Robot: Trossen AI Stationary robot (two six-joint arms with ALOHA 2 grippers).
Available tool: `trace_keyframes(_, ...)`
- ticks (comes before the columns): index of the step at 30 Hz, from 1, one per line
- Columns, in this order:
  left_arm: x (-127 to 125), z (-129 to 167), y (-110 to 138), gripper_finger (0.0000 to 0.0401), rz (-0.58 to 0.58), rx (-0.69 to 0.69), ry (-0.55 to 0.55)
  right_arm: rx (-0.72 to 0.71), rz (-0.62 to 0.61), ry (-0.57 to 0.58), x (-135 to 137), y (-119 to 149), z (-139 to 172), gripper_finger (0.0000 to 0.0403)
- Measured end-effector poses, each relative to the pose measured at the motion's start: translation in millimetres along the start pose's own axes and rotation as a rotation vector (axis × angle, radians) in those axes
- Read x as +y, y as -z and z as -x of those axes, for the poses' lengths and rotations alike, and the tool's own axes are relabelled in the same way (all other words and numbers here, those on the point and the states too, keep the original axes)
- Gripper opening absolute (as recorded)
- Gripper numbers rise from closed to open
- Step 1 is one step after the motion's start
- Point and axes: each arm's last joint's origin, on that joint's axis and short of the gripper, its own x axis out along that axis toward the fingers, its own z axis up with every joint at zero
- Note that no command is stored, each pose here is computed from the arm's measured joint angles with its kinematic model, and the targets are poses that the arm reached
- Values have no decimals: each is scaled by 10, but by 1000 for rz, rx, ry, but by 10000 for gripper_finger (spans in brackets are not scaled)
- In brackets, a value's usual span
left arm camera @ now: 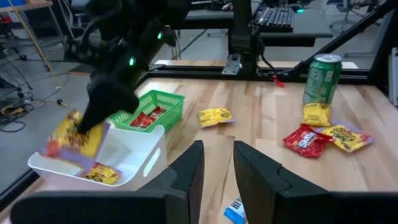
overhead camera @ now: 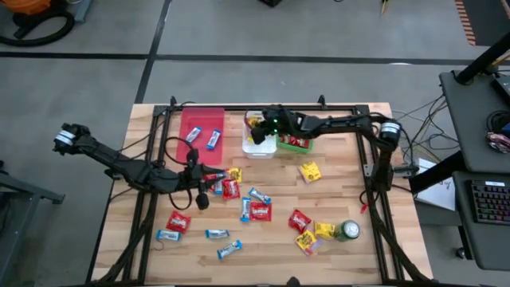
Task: Sort candy
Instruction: Put the yellow candy into the white bin, then put the red candy into the green bin
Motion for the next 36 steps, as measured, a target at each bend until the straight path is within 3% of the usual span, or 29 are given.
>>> trace_keyframes(9, 2, 2, -1, 72, -4, 1, -2, 78, 15, 160, -38, -11, -245, 13)
trace_keyframes(15, 1, 1, -3, 72, 9, 1, -2, 80, 22, 160, -35, -22, -267, 43)
trace_keyframes(36, 5, 2, 30, 72, 135, 30, -5, 112, 163, 152, -21, -74, -179, 45)
